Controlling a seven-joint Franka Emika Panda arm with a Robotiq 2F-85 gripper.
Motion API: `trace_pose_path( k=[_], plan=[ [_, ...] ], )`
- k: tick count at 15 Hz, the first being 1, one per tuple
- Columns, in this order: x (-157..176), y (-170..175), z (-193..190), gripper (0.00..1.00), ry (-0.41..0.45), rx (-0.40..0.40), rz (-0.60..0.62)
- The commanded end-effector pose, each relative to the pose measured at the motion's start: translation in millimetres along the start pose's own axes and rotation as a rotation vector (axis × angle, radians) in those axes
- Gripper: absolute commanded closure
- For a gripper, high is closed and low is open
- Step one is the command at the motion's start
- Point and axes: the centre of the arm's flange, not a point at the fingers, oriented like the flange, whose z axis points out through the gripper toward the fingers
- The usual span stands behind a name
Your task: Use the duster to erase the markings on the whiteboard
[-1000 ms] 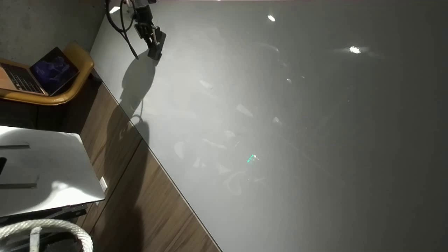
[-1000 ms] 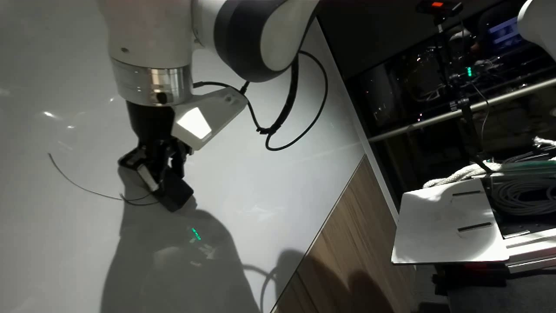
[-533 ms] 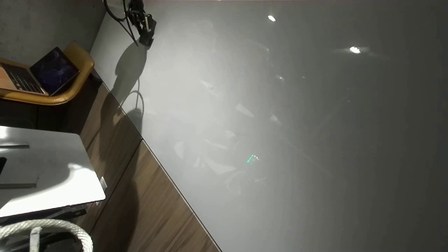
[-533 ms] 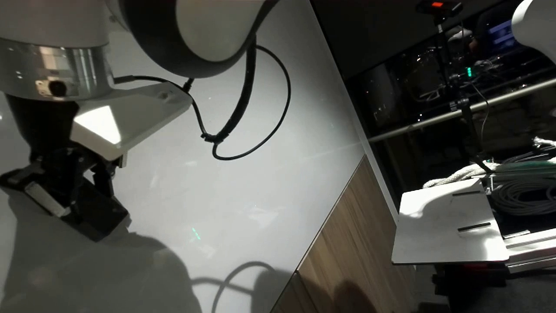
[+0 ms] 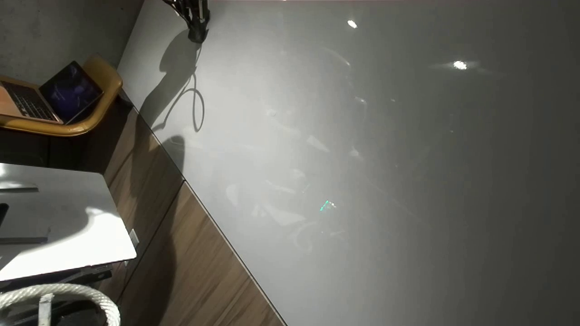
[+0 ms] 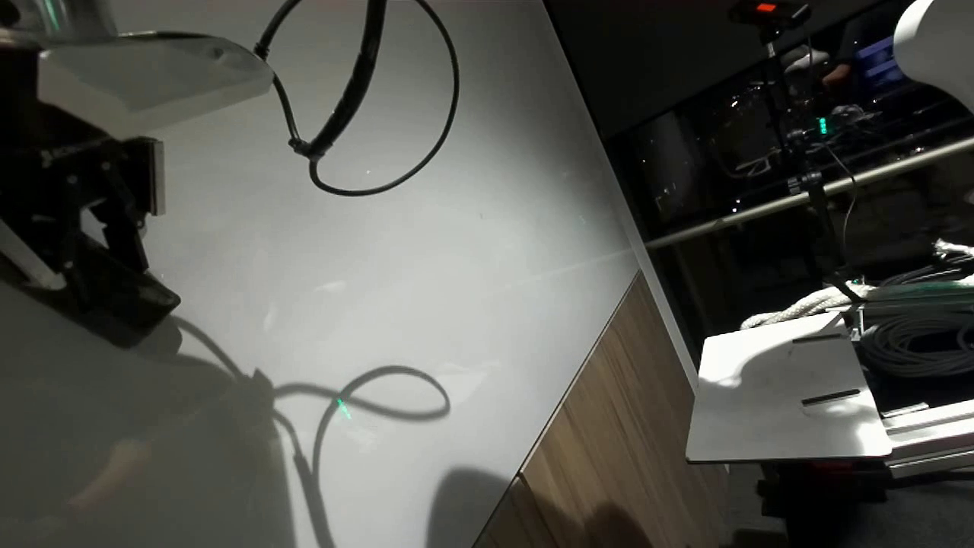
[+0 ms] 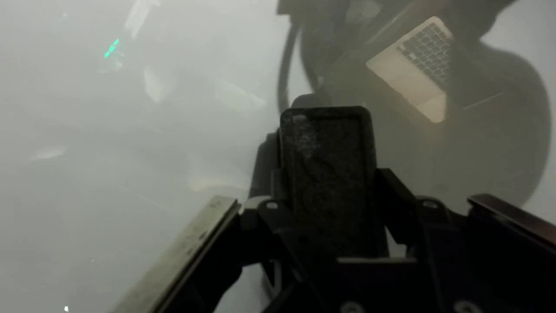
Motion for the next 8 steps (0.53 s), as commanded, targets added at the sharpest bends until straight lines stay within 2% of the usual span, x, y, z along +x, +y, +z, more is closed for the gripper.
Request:
trace_pose_path(
  k=[1,8],
  plan=[
    [-1,80,13,0.73,0.003,-0.104,0.017],
    [-68,135,25,0.73,-0.119,-0.191,0.106]
  ],
)
